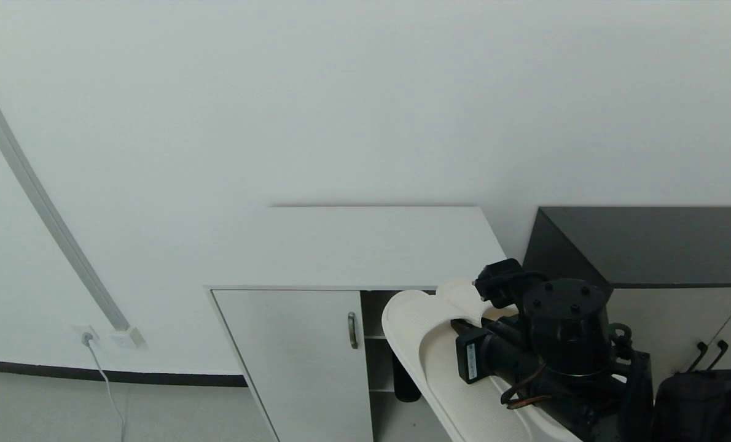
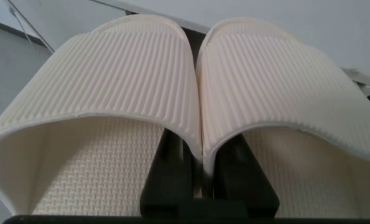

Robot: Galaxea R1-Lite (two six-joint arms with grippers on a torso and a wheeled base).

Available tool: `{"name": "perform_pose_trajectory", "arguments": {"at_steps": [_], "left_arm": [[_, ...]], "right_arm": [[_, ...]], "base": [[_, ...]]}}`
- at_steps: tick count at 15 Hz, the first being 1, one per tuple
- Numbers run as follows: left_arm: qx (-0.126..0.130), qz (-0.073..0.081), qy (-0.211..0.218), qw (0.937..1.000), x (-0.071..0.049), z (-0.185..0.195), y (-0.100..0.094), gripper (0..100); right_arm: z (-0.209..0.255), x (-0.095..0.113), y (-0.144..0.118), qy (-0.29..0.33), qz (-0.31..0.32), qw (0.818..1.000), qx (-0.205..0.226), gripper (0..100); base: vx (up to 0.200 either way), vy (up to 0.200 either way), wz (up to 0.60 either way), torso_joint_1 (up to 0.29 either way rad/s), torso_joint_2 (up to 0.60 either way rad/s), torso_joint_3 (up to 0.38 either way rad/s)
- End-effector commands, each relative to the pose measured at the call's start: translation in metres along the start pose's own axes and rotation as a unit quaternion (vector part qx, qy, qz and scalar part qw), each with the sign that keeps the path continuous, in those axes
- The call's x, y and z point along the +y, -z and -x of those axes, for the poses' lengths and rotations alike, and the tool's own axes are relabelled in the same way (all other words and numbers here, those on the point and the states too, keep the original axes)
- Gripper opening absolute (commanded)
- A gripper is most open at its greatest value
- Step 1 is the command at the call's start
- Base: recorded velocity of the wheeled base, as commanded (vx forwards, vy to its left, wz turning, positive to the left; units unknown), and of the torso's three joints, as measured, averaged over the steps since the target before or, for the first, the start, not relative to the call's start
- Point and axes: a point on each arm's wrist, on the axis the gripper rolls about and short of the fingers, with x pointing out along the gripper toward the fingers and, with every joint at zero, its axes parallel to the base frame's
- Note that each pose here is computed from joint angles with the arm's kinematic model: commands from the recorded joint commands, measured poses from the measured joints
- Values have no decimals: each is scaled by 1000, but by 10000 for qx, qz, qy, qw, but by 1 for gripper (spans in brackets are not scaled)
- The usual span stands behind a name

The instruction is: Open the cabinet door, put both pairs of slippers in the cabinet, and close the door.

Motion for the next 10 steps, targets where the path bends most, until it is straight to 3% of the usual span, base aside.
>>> {"name": "perform_pose_trajectory", "arguments": {"at_steps": [1, 2, 10], "left_arm": [[7, -4, 4, 10000, 0, 0, 0, 0], [7, -66, 19, 10000, 0, 0, 0, 0], [8, -43, 34, 10000, 0, 0, 0, 0]], "right_arm": [[-1, 0, 2, 8, 12, 10000, 33, 0], [-2, -1, 5, 23, 16, 10000, 76, 0], [-9, 0, 15, 18, 86, 9999, 91, 0]], "base": [[0, 0, 0, -173, 388, 217], [0, 0, 0, -178, 383, 212], [0, 0, 0, -215, 516, 298]]}}
